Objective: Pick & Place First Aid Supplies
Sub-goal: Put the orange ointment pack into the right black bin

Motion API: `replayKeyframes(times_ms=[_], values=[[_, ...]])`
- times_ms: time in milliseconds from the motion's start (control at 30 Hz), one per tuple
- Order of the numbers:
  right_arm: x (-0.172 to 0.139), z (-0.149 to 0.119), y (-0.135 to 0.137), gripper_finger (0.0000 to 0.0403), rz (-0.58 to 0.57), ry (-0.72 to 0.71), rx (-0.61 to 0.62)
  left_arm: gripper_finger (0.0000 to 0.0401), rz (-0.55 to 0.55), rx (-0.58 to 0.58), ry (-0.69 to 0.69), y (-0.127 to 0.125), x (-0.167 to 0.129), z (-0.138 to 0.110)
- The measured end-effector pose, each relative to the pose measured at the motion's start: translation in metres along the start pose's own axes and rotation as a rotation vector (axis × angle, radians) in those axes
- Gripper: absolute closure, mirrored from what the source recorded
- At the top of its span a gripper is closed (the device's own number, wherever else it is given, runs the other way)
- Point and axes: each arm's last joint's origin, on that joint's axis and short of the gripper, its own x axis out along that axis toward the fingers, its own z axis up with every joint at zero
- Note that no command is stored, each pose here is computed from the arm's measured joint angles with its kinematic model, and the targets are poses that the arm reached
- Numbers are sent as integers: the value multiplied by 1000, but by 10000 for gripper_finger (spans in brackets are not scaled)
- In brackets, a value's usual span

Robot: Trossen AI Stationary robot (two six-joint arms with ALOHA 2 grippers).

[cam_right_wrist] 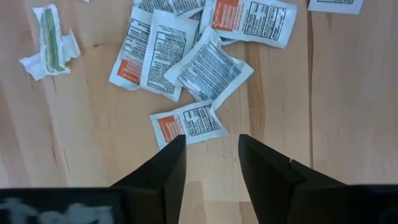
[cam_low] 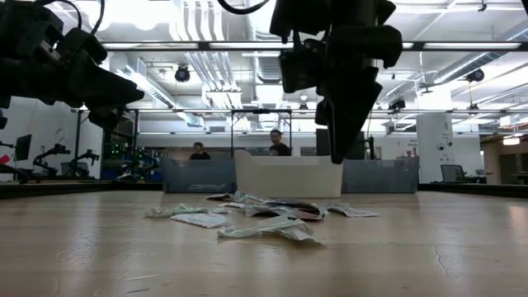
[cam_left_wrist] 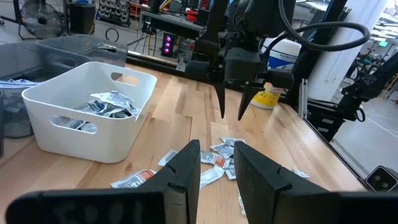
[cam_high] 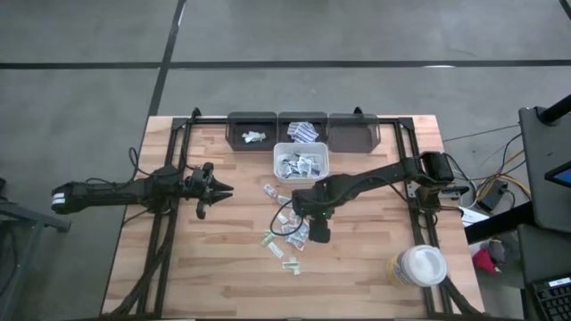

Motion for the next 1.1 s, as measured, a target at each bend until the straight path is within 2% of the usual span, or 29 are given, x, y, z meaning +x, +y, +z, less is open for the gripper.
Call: replayKeyframes(times_ms=[567,900,1100], values=[[14,-6,-4,245,2,-9,-10,307,1,-1,3,0,0,0],[14,-6,-4,254,4,-20,-104,307,1,16,3,0,0,0],[19,-4,-3,249,6,-29,-109,307,1,17,3,0,0,0]])
